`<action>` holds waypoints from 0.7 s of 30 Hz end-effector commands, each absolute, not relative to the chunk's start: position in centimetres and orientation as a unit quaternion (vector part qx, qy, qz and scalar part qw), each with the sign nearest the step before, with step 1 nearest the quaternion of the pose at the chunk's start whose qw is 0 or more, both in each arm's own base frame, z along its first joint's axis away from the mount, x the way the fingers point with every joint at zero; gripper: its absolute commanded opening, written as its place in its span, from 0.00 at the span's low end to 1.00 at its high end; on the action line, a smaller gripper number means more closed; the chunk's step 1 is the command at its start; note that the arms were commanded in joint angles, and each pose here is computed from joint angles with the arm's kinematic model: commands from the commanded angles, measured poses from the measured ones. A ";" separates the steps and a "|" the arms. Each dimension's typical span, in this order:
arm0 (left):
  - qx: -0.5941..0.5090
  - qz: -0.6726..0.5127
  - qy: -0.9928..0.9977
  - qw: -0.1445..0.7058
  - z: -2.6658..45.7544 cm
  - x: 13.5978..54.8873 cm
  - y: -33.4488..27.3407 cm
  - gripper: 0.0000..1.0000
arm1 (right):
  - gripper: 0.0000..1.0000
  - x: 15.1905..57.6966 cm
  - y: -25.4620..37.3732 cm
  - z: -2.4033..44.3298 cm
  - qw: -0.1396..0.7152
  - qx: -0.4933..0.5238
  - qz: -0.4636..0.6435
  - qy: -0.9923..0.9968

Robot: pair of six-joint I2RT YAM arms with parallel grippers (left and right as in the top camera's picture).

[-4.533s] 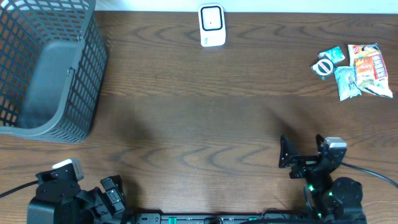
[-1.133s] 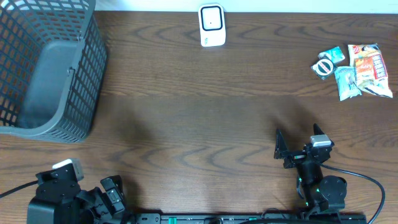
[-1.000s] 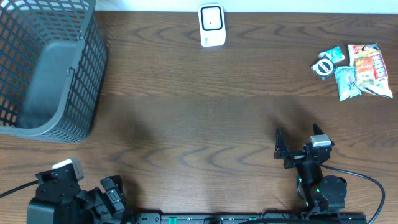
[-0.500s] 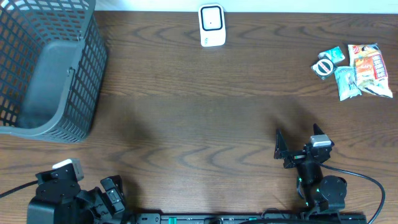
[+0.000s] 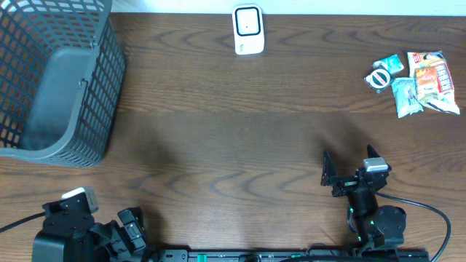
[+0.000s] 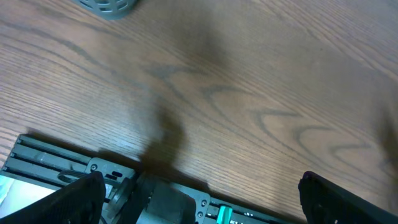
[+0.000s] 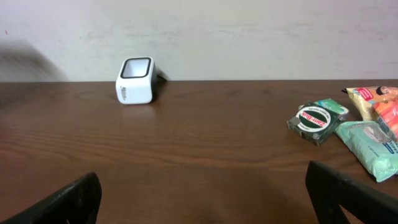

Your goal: Scan the item barcode

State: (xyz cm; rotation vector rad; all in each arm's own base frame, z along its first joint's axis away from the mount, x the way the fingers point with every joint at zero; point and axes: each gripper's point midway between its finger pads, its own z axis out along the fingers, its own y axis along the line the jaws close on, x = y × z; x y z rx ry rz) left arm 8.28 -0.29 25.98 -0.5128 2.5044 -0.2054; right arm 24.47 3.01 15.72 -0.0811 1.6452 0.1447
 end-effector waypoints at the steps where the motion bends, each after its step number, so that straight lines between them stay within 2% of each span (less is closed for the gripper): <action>1: -0.200 -0.076 0.932 0.293 25.9 7.4 0.1 0.97 | 0.99 24.5 2.8 15.7 0.679 -0.037 0.057 0.731; 6: -0.191 -0.107 0.903 0.369 28.1 9.5 -0.4 0.98 | 0.99 24.5 2.8 15.7 0.679 -0.037 0.057 0.731; 10: -0.129 -0.126 0.874 0.450 29.8 12.9 -1.5 0.98 | 0.99 24.5 2.8 15.7 0.679 -0.037 0.057 0.731; 15: -0.014 -0.147 0.843 0.518 29.5 17.0 -4.4 0.98 | 0.99 24.5 2.8 15.7 0.679 -0.037 0.057 0.731; 21: -0.009 -0.165 0.800 0.577 28.1 19.6 -4.8 0.97 | 0.99 24.5 2.8 15.7 0.679 -0.037 0.057 0.731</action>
